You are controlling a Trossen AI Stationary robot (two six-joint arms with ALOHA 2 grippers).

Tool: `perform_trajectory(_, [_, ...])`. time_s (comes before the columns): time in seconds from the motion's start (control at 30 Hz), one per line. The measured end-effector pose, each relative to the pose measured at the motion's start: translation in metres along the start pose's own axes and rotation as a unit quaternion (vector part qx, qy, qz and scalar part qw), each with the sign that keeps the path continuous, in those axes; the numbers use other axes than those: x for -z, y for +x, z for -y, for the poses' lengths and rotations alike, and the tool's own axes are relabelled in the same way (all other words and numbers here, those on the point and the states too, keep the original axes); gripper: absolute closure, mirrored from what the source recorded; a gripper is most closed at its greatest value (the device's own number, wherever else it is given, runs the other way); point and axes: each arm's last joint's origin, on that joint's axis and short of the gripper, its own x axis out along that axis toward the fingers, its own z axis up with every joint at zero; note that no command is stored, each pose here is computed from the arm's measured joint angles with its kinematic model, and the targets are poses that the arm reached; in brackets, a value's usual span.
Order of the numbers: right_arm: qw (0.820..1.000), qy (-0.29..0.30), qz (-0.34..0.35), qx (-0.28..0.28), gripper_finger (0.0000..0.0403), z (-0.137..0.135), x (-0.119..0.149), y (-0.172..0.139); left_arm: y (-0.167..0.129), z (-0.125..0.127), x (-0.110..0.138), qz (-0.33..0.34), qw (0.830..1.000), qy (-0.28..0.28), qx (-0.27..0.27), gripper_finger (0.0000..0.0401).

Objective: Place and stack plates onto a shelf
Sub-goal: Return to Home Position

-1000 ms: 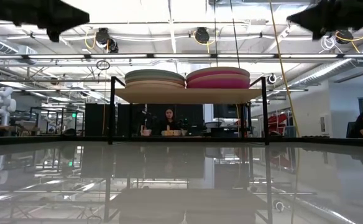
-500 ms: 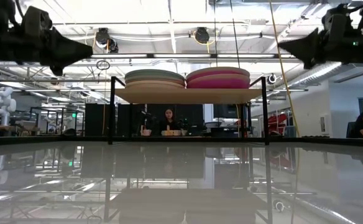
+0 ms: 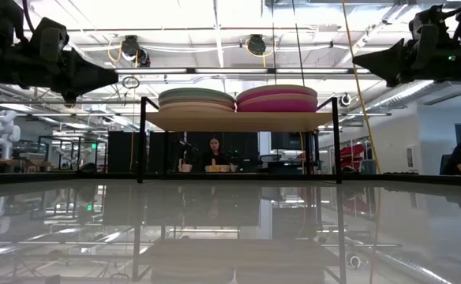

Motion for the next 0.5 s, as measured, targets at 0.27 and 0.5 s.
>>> perform_trajectory(0.27, [1.0,0.009,-0.004,-0.001,0.0403,-0.0001,0.0009,0.0,0.0,0.0,0.0004,-0.002,1.0,-0.001,0.001,0.0393])
perform_trajectory(0.5, [1.0,0.012,-0.004,-0.002,0.0403,-0.0002,0.0009,0.0,0.0,-0.0006,-0.002,0.01,1.0,-0.007,-0.009,0.0393])
